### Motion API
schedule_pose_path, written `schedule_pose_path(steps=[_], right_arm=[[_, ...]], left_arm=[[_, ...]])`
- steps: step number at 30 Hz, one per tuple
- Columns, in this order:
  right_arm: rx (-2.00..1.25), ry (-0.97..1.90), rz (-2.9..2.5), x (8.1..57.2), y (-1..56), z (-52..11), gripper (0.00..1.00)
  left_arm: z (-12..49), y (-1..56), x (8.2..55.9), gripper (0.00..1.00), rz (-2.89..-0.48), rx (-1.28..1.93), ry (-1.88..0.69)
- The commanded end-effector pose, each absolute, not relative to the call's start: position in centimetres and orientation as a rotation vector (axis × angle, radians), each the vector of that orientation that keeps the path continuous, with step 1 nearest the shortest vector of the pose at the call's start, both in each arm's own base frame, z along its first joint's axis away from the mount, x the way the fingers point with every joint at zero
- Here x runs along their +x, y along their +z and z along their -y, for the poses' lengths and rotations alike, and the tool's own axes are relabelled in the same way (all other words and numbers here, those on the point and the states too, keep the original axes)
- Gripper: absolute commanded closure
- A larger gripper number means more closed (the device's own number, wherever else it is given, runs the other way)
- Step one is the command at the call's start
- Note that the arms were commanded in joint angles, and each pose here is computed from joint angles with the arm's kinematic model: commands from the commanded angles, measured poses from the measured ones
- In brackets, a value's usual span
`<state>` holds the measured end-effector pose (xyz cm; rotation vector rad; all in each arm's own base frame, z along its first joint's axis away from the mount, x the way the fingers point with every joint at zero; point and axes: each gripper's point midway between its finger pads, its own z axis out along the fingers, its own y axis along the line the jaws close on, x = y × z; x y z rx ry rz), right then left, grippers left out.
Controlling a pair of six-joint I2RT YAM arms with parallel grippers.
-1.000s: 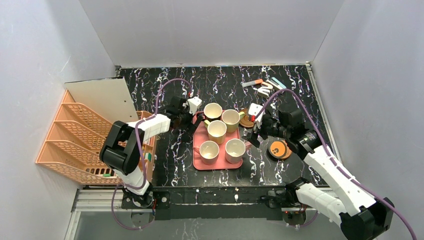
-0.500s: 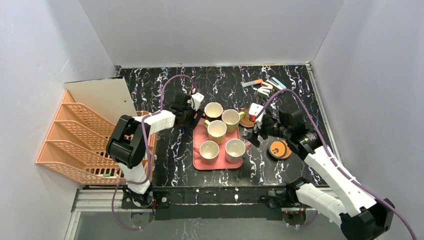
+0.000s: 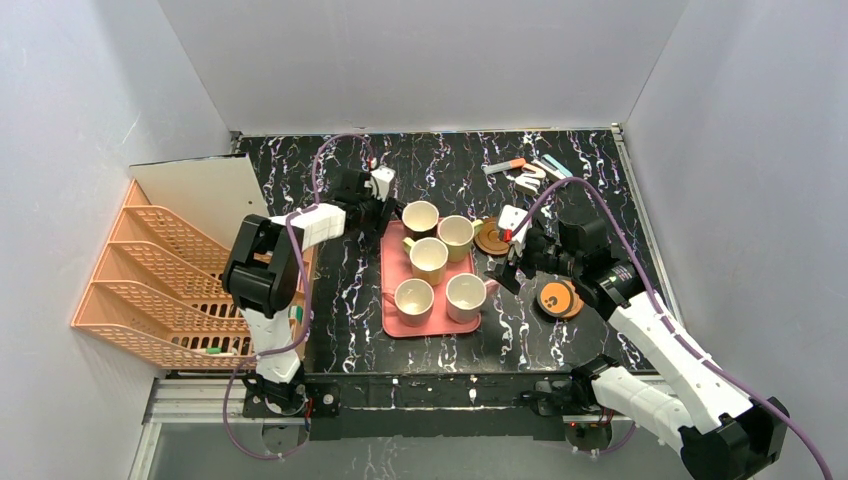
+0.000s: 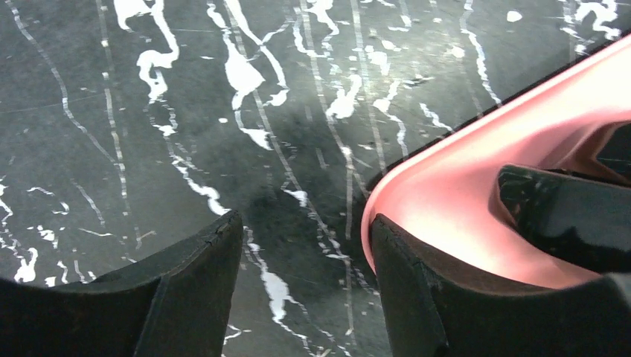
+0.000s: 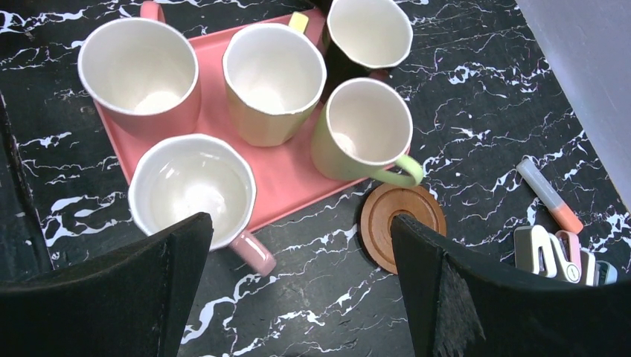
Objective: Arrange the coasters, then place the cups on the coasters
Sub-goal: Move the tray to the center of the board.
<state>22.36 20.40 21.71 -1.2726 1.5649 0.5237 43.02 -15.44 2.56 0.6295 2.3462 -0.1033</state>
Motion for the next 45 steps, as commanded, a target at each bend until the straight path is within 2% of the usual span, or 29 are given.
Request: schedule_pose_path(steps=[1, 16, 19, 22, 30, 33, 35, 37, 41, 45], right_arm=[[-1.25, 0.511, -1.525, 22.8, 22.7, -20.5, 0.01], [-1.248, 0.508, -1.533, 22.9, 22.5, -20.5, 0.01], [-1.248, 0.506, -1.53, 22.9, 22.5, -20.5, 0.01], [-1.247, 0.504, -1.529, 22.9, 22.6, -20.4, 0.01], [-1.241, 0.496, -1.527, 23.0, 22.7, -20.3, 0.01], [-1.239, 0.496, -1.525, 23.0, 22.7, -20.2, 0.01], [-1.24, 0.498, -1.525, 22.9, 22.8, -20.2, 0.01], [-1.238, 0.496, -1.524, 22.9, 22.8, -20.2, 0.01], [-1.235, 0.491, -1.52, 23.0, 22.9, -20.0, 0.01], [-1.237, 0.486, -1.521, 23.0, 22.7, -20.0, 0.01]], left_arm=[[7.8, 0.0, 43.6, 0.43, -2.474, 0.504, 0.14], [4.7, -1.3, 46.6, 0.46, -2.537, 0.325, 0.257], [4.5, -0.3, 47.0, 0.46, -2.54, 0.276, 0.216], [4.8, 2.7, 47.4, 0.41, -2.488, 0.247, 0.152], [5.4, 16.9, 46.8, 0.15, -2.218, 0.227, 0.047], [6.8, 22.5, 44.5, 0.09, -2.104, 0.311, -0.048], [8.7, 25.5, 41.8, 0.02, -2.031, 0.444, -0.161], [10.7, 28.6, 37.6, 0.02, -1.927, 0.602, -0.277], [14.2, 29.8, 27.9, 0.02, -1.757, 0.935, -0.507], [15.4, 27.2, 19.3, 0.02, -1.613, 1.234, -0.645]])
